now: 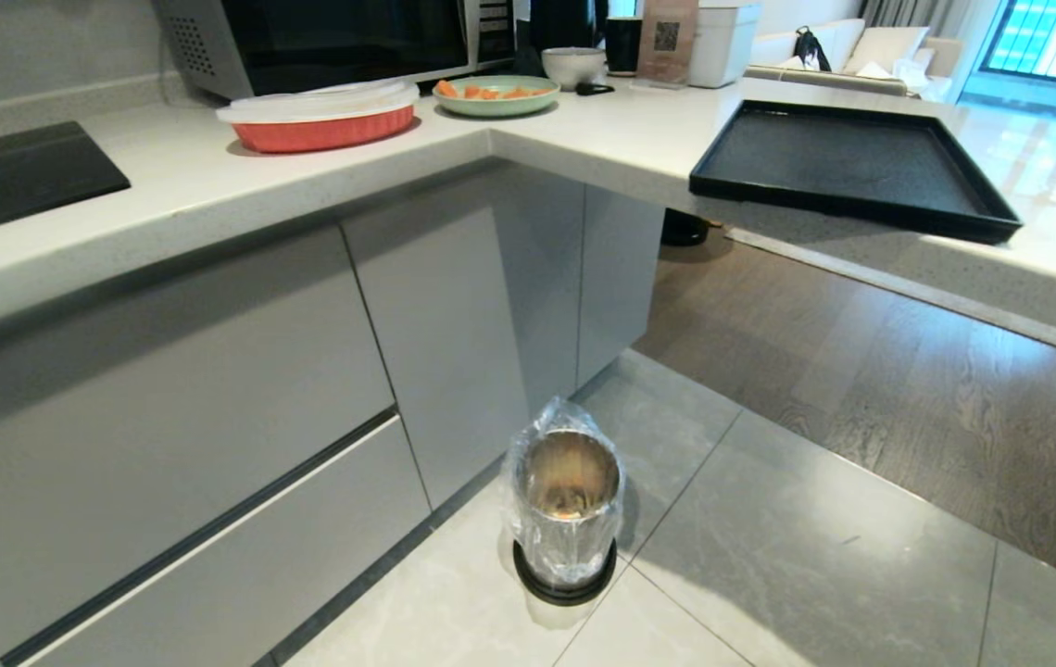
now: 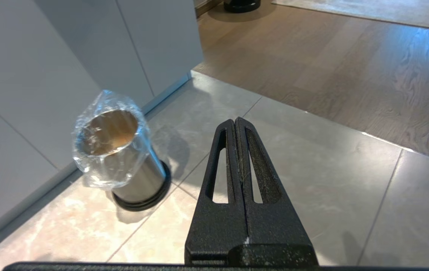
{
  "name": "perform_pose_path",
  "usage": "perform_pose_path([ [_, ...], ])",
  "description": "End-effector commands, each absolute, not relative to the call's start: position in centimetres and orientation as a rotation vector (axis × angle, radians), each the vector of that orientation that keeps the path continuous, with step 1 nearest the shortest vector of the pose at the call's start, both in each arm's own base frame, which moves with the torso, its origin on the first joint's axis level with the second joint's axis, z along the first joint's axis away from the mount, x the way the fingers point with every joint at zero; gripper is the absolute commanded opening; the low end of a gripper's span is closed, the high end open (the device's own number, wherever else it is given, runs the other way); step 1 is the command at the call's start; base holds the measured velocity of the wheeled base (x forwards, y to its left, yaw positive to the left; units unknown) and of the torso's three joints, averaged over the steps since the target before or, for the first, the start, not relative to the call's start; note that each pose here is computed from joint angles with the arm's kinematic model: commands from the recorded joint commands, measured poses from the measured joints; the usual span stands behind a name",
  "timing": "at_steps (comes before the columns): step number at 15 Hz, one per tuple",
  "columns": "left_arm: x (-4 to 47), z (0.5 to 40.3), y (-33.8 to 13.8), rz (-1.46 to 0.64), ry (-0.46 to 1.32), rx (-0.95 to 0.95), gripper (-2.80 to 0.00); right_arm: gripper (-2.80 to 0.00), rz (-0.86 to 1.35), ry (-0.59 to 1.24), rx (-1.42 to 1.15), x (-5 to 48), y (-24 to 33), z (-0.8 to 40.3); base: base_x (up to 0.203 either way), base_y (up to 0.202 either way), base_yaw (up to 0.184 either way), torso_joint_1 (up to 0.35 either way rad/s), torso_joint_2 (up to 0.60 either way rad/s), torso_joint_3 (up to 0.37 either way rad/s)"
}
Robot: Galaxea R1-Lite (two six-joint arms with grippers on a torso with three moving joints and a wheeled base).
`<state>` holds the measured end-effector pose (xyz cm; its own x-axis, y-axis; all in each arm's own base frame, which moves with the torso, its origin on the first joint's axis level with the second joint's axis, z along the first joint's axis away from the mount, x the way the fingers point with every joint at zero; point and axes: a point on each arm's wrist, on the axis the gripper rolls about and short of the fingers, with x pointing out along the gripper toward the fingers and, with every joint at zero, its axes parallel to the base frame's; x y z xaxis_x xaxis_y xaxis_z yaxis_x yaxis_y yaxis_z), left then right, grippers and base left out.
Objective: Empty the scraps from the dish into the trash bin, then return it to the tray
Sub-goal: Move the bowl over the trash can
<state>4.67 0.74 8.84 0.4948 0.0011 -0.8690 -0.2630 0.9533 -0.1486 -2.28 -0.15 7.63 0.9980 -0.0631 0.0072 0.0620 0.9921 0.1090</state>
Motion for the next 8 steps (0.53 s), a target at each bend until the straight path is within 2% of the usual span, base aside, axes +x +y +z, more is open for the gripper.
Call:
perform_pose_path([
  [1, 4.67, 8.84, 0.74, 0.164, 1.047, -0.279, -2.8, -2.8, -0.064, -0.011, 0.109, -2.28, -0.15, 7.63, 0.0, -0.198, -0.002, -0.002, 0.0, 0.002],
  [5, 4.67, 8.83, 0.74, 0.165, 1.047, -0.276, -2.8, -2.8, -0.064, -0.011, 0.11, -2.28, -0.15, 7.63, 0.0, -0.192, 0.002, 0.002, 0.0, 0.002],
  [7, 4.67, 8.83, 0.75, 0.166, 1.047, -0.275, -2.8, -2.8, -0.064, -0.011, 0.109, -2.28, -0.15, 7.63, 0.0, -0.109, -0.002, 0.002, 0.0, 0.002],
  [8, 4.67, 8.83, 0.75, 0.166, 1.047, -0.276, -2.8, -2.8, -0.062, -0.011, 0.11, -2.28, -0.15, 7.63, 0.0, 0.0, 0.0, 0.0, 0.0, 0.0],
])
